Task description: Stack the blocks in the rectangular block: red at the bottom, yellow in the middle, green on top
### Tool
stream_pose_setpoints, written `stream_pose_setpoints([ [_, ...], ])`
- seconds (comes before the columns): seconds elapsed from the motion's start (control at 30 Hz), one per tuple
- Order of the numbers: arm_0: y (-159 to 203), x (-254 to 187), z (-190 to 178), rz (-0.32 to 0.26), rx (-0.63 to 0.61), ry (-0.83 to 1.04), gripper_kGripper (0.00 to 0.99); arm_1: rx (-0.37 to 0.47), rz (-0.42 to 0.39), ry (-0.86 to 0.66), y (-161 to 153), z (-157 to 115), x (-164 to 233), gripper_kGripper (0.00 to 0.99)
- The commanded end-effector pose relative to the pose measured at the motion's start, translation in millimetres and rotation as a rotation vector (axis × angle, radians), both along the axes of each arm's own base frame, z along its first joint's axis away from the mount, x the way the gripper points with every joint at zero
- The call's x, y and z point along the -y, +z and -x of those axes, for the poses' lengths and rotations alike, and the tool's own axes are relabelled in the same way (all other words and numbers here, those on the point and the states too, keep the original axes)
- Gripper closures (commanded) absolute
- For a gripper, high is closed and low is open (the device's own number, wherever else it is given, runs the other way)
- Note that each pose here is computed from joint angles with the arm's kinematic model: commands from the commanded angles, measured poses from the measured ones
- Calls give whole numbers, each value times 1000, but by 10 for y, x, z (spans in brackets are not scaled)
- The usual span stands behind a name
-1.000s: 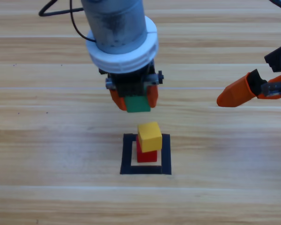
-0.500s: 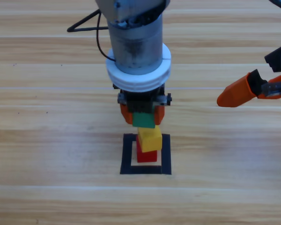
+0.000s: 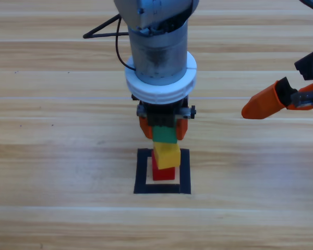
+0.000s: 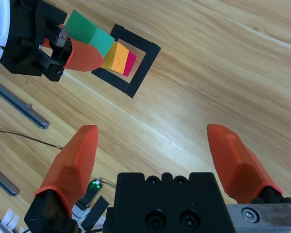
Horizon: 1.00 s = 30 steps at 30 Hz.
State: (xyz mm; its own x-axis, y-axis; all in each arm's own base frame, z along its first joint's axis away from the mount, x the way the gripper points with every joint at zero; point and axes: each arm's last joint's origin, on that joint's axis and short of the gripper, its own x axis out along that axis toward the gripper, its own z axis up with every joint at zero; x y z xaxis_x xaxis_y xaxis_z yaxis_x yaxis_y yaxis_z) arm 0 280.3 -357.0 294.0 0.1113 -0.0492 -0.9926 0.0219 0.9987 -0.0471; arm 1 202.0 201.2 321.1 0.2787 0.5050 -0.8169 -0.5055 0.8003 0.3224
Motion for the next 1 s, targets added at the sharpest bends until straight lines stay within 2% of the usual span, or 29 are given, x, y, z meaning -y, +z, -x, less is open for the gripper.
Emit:
stream_pose_setpoints([
  [0.03,-267,98,-13,-62,-31,-23,990,-21,15,0,-67,-5,98,0],
  [1.0,-428,30,-84,-100,-64,-12,990,0,27,39,-84,-29,76,1],
])
